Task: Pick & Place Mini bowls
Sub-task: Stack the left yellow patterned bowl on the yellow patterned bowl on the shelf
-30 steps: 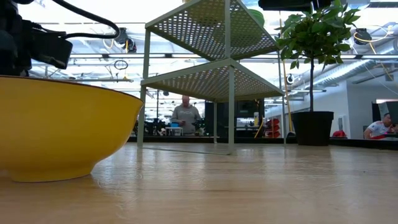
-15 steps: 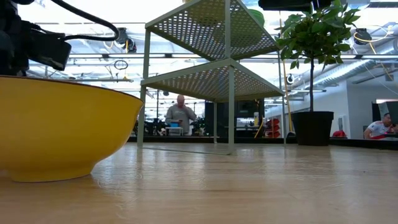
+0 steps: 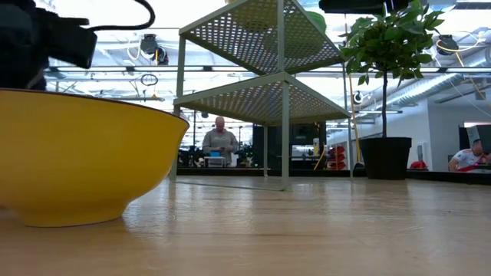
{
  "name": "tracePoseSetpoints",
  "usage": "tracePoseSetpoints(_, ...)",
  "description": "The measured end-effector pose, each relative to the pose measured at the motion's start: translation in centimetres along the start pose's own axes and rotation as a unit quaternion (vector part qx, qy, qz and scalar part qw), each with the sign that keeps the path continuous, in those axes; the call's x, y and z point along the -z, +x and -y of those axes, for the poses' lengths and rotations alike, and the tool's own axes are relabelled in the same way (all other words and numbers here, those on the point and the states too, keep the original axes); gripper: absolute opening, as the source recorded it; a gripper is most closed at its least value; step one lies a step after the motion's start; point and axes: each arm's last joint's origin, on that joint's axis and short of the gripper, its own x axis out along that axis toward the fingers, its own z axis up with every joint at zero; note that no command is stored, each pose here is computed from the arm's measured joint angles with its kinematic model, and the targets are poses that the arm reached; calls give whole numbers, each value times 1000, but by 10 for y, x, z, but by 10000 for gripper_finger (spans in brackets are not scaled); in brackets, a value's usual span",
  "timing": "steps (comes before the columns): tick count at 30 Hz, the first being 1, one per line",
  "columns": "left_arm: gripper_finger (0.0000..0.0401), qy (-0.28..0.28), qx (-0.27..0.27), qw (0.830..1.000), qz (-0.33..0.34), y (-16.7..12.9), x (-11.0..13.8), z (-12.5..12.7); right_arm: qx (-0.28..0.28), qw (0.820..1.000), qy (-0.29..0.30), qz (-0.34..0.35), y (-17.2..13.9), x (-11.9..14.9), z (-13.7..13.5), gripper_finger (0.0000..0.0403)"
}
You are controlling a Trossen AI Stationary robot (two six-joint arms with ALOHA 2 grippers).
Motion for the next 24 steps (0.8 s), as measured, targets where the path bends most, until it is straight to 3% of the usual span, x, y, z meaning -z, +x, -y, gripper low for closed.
tracePoseSetpoints(10,9,11,-5,996,88,-46,-7,-13,0,1000,-1,-2,0,1,0,164)
tracePoseSetpoints(18,9,3,53,986,157,-90,-27,-10,-17,1000,8,0,4,1,1,164)
tracePoseSetpoints(24,15,51,109,968,222,-146,-51,-5,-17,1000,8,-1,5,2,1,164)
